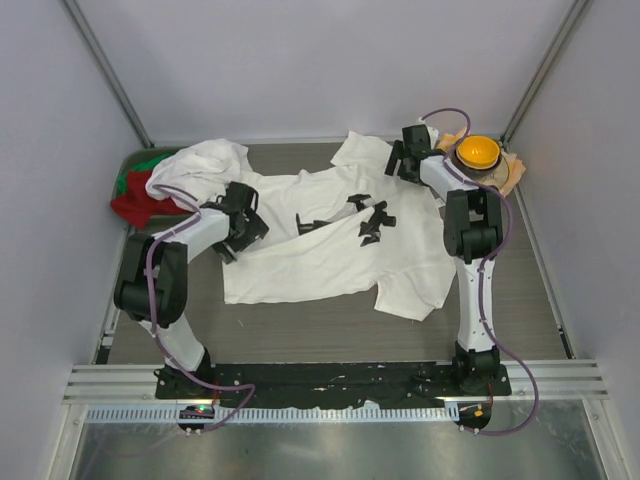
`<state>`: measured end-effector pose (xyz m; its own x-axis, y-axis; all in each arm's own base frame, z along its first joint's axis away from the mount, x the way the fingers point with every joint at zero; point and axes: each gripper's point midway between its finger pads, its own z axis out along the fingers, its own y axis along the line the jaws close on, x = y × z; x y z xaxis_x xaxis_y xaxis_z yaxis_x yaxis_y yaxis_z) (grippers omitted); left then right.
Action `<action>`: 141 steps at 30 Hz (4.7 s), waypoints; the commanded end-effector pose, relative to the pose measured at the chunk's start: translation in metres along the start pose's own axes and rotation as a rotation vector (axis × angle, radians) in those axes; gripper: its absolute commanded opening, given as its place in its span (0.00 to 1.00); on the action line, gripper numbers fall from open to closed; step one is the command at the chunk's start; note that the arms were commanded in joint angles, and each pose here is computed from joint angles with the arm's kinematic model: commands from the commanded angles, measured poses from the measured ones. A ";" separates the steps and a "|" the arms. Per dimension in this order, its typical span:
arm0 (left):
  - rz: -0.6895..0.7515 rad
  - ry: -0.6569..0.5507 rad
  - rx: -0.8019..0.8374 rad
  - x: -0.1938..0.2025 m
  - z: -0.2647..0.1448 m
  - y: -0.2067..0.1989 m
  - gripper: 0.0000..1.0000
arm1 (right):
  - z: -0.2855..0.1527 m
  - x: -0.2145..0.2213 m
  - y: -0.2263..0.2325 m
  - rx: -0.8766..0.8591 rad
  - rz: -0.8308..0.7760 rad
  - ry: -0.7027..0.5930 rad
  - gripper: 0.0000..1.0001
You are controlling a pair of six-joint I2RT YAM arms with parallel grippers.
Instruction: Fold and stack the t-shirts
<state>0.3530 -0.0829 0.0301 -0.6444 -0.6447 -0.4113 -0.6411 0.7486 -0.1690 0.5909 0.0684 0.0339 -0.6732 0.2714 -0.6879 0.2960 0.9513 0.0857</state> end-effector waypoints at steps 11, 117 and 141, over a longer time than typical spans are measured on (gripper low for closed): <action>-0.060 -0.148 0.136 -0.063 -0.059 -0.054 1.00 | -0.151 -0.068 0.003 -0.170 0.093 -0.243 1.00; -0.110 -0.166 0.051 -0.027 -0.082 0.066 0.00 | -0.260 0.285 -0.089 0.008 0.171 0.270 0.01; -0.147 -0.189 0.212 -0.004 -0.147 0.076 0.00 | -0.378 0.208 -0.103 -0.163 0.183 0.093 0.01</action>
<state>0.2695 -0.0498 0.1334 -0.4848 -0.7124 -0.5074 -0.6152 0.6901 -0.3812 0.1779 0.0981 0.1391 -0.7008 0.4457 -0.5570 0.3052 0.8931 0.3306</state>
